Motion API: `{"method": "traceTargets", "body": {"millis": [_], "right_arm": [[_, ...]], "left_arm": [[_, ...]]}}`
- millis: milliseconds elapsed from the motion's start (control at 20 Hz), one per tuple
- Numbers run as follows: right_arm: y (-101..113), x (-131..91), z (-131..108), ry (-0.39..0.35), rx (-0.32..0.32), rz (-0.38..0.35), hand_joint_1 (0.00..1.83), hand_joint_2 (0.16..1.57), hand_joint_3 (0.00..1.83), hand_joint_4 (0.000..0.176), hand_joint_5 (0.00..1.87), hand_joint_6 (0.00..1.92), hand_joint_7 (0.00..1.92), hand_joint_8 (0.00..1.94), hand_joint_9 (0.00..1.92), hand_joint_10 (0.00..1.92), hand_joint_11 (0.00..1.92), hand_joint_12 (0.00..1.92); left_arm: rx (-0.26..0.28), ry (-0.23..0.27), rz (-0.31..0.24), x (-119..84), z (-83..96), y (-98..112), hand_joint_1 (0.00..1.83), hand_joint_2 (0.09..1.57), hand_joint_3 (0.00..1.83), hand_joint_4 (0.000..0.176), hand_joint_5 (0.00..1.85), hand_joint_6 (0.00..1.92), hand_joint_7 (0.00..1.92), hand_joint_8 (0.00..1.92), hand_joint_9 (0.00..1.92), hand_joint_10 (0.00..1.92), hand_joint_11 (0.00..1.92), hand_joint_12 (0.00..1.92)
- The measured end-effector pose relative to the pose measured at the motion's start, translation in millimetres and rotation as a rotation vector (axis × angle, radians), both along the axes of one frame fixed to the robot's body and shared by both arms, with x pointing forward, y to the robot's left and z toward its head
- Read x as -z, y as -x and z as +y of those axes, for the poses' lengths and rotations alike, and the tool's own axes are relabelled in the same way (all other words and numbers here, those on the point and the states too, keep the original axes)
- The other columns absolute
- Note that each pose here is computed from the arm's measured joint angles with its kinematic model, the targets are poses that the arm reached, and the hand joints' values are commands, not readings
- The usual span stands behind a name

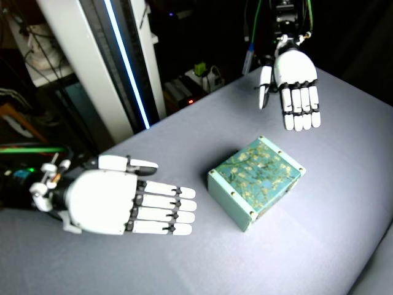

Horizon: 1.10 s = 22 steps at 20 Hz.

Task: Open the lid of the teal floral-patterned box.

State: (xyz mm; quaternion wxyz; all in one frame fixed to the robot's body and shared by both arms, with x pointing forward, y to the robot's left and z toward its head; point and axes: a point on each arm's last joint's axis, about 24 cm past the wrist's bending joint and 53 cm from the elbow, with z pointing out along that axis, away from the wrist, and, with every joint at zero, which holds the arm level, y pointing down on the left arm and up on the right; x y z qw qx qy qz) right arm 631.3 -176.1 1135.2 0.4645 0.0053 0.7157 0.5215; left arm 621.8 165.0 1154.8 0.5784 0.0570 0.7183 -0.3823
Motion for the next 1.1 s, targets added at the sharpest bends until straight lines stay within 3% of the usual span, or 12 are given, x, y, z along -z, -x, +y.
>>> {"method": "traceTargets", "body": {"millis": [150,200,400,450,500,650,700,750,900,1000,1050,1100], "right_arm": [[-1,0,1,0.006,-0.002,-0.002,0.07,1.55,0.00,0.000,0.05,0.00,0.05,0.00,0.00,0.00,0.00,0.04],[-2,1,3,0.021,-0.010,-0.005,0.04,1.54,0.00,0.000,0.04,0.00,0.03,0.00,0.00,0.00,0.00,0.02],[-8,12,16,0.060,-0.047,0.018,0.00,1.57,0.01,0.000,0.04,0.00,0.01,0.00,0.00,0.00,0.00,0.00],[-11,15,23,0.115,-0.069,0.005,0.00,1.56,0.01,0.000,0.03,0.00,0.00,0.00,0.00,0.00,0.00,0.00],[-12,14,24,0.119,-0.072,0.004,0.00,1.56,0.00,0.000,0.02,0.00,0.00,0.00,0.00,0.00,0.00,0.00],[-18,15,33,0.153,-0.099,-0.003,0.00,1.54,0.00,0.000,0.00,0.00,0.00,0.00,0.00,0.00,0.00,0.00],[-18,18,37,0.173,-0.112,-0.004,0.00,1.52,0.00,0.000,0.00,0.00,0.00,0.00,0.00,0.00,0.01,0.01],[-17,21,40,0.190,-0.122,0.001,0.00,1.52,0.00,0.000,0.00,0.00,0.00,0.00,0.00,0.00,0.02,0.01],[-16,30,49,0.222,-0.160,0.016,0.00,1.43,0.00,0.000,0.00,0.00,0.00,0.00,0.00,0.00,0.00,0.00],[-19,31,47,0.231,-0.154,0.020,0.00,1.39,0.00,0.000,0.00,0.00,0.00,0.00,0.00,0.00,0.00,0.00],[-20,32,47,0.237,-0.152,0.020,0.00,1.38,0.00,0.000,0.00,0.00,0.00,0.00,0.00,0.00,0.00,0.00],[-20,32,47,0.240,-0.153,0.018,0.00,1.39,0.00,0.000,0.02,0.01,0.01,0.00,0.00,0.00,0.00,0.00]], "left_arm": [[-0.004,-0.005,0.002,0,0.9,-3,0.99,1.54,0.06,0.009,0.00,0.00,0.13,0.01,0.26,0.01,0.00,0.23],[-0.001,-0.008,0.001,0,-0.1,-4,1.05,1.53,0.05,0.000,0.01,0.00,0.14,0.00,0.27,0.01,0.00,0.25],[0.041,-0.076,0.041,19,-16.5,-12,1.11,1.47,0.01,0.000,0.12,0.00,0.14,0.00,0.26,0.00,0.05,0.36],[0.046,-0.115,0.058,24,-17.7,-18,1.16,1.44,0.00,0.000,0.14,0.00,0.14,0.00,0.38,0.00,0.16,0.47],[0.047,-0.119,0.055,23,-17.8,-19,1.18,1.42,0.00,0.000,0.13,0.00,0.18,0.00,0.66,0.07,0.42,1.04],[0.054,-0.147,0.073,31,-20.4,-23,1.21,1.42,0.00,0.000,0.12,0.00,0.17,0.00,0.83,0.08,0.65,1.21],[0.063,-0.160,0.092,38,-22.6,-23,1.17,1.44,0.00,0.000,0.09,0.00,0.12,0.00,0.58,0.02,0.40,1.04],[0.071,-0.162,0.110,42,-24.2,-23,1.16,1.45,0.00,0.000,0.09,0.00,0.10,0.00,0.53,0.00,0.34,1.01],[0.096,-0.167,0.110,39,-30.9,-27,1.02,1.48,0.02,0.000,0.18,0.00,0.17,0.00,0.15,0.00,0.14,0.33],[0.117,-0.184,0.092,37,-38.2,-26,0.97,1.50,0.03,0.000,0.17,0.00,0.17,0.00,0.15,0.00,0.18,0.31],[0.131,-0.199,0.093,40,-43.8,-25,0.95,1.52,0.06,0.000,0.16,0.00,0.14,0.00,0.13,0.00,0.33,0.51],[0.144,-0.218,0.091,43,-48.0,-23,0.99,1.51,0.06,0.000,0.14,0.00,0.12,0.00,0.15,0.00,0.32,0.52]]}}
